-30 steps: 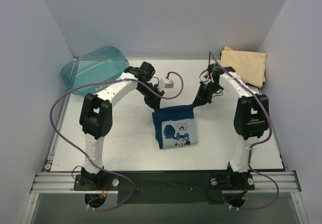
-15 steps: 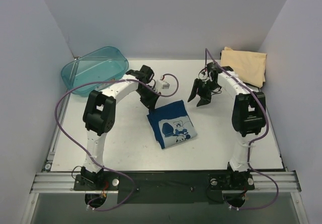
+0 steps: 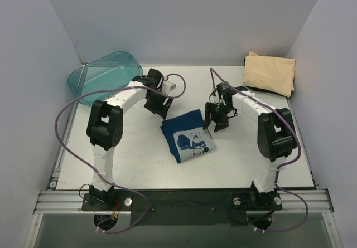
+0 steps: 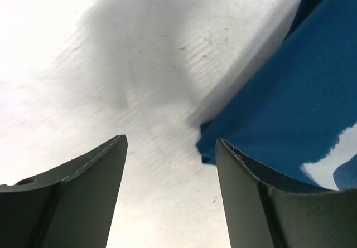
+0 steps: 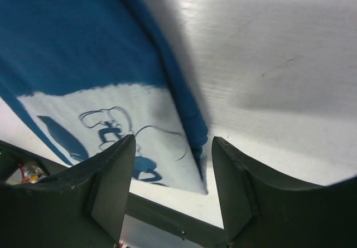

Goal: Fold and stack the t-shirts
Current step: Fold the long partially folded tshirt into a neat square, then put the neatly folded tshirt into the corner of the board with the right arm

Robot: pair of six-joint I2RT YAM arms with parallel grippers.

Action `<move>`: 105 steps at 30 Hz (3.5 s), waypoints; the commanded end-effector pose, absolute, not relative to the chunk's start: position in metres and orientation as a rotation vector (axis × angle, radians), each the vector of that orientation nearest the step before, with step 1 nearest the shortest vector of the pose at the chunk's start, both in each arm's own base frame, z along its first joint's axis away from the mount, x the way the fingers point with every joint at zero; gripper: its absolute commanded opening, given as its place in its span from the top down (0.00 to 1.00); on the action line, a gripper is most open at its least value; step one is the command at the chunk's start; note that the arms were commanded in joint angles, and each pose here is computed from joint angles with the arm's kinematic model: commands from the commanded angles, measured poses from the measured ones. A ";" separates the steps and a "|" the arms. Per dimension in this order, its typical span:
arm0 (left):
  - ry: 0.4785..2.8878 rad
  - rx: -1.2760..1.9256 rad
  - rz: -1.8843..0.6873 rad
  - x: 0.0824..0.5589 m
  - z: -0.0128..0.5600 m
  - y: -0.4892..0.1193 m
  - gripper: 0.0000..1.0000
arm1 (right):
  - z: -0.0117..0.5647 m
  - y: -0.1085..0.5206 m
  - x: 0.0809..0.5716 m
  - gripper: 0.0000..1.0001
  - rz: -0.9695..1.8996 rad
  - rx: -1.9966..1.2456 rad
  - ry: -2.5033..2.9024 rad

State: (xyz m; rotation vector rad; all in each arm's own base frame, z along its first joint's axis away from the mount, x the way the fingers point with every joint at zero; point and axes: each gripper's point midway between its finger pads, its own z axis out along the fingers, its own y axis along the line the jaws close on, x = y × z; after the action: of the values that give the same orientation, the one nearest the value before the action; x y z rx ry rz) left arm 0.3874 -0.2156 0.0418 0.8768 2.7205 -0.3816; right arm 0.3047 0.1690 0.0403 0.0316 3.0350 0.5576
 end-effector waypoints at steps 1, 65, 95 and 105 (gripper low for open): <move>2.437 0.708 -0.356 0.422 0.148 -0.219 0.26 | 0.088 0.172 0.319 0.50 0.465 -0.058 2.842; 2.689 0.508 -0.818 0.340 0.019 -0.293 0.35 | -0.026 0.188 0.313 0.46 0.829 0.478 2.829; 2.675 0.409 -0.733 0.335 0.027 -0.269 0.57 | -0.012 0.202 0.293 1.00 0.929 0.331 2.858; 2.508 0.388 -0.510 0.413 0.116 -0.215 0.11 | 0.049 0.149 0.355 1.00 0.443 -0.112 2.962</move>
State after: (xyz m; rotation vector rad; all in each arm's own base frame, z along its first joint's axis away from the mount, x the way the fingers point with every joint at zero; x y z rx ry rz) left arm 0.3797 -0.2516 0.0627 0.3950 2.6131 -0.6444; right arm 0.3491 0.1971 0.0294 0.0963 2.8584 0.7692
